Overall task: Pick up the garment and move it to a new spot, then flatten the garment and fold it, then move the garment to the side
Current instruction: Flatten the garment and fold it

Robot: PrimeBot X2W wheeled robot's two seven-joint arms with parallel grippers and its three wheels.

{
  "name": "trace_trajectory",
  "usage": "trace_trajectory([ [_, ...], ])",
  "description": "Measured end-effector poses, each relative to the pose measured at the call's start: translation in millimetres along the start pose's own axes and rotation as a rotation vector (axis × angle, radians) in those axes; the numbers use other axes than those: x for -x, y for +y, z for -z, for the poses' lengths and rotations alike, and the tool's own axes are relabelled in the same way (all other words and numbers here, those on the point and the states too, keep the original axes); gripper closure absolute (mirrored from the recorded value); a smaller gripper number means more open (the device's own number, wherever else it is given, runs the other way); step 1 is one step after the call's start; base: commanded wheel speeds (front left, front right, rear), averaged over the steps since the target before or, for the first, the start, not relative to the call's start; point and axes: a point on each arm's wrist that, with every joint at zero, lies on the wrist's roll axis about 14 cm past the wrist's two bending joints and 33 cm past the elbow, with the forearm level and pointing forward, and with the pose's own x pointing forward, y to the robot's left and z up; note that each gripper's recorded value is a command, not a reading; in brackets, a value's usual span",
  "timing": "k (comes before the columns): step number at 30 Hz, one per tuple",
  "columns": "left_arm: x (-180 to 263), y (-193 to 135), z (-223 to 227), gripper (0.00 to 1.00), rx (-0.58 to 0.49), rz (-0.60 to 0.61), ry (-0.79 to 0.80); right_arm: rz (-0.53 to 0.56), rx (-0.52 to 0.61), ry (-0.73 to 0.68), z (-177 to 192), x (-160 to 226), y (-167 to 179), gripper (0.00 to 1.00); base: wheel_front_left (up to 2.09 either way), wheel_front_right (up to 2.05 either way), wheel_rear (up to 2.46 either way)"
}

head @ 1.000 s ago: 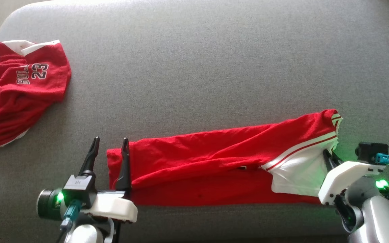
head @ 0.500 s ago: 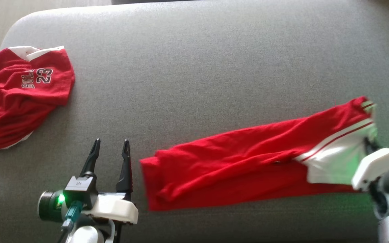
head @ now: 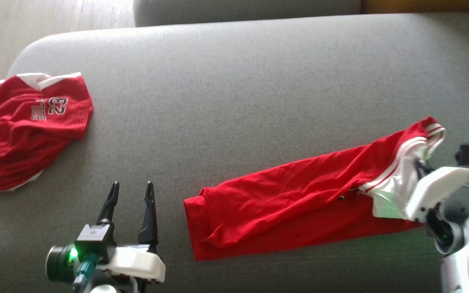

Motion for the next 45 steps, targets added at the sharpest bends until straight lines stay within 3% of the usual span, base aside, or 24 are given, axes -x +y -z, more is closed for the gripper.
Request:
trace_trajectory([
  [10,5,-10,-11,0.00,0.016,0.024,-0.035,-0.245,-0.102,0.049,-8,48,63,1.00,0.00,0.00,0.00],
  [14,7,-9,-13,0.00,0.015,0.017,-0.041,-0.388,-0.233,0.075,-3,60,91,1.00,0.00,0.00,0.00],
  [21,14,-3,-12,0.00,0.014,-0.008,-0.039,-0.632,-0.369,0.153,18,81,157,1.00,0.00,0.00,0.00],
  [27,20,3,-11,0.00,0.015,-0.030,-0.035,-0.738,-0.430,0.208,36,90,195,1.00,0.00,0.00,0.00],
  [34,26,9,-8,0.00,0.026,-0.053,-0.025,-0.788,-0.454,0.299,68,89,229,1.00,0.00,0.00,0.00],
  [45,33,25,7,0.00,0.031,-0.118,0.028,-0.861,-0.427,0.347,73,69,275,1.00,0.00,0.00,0.00],
])
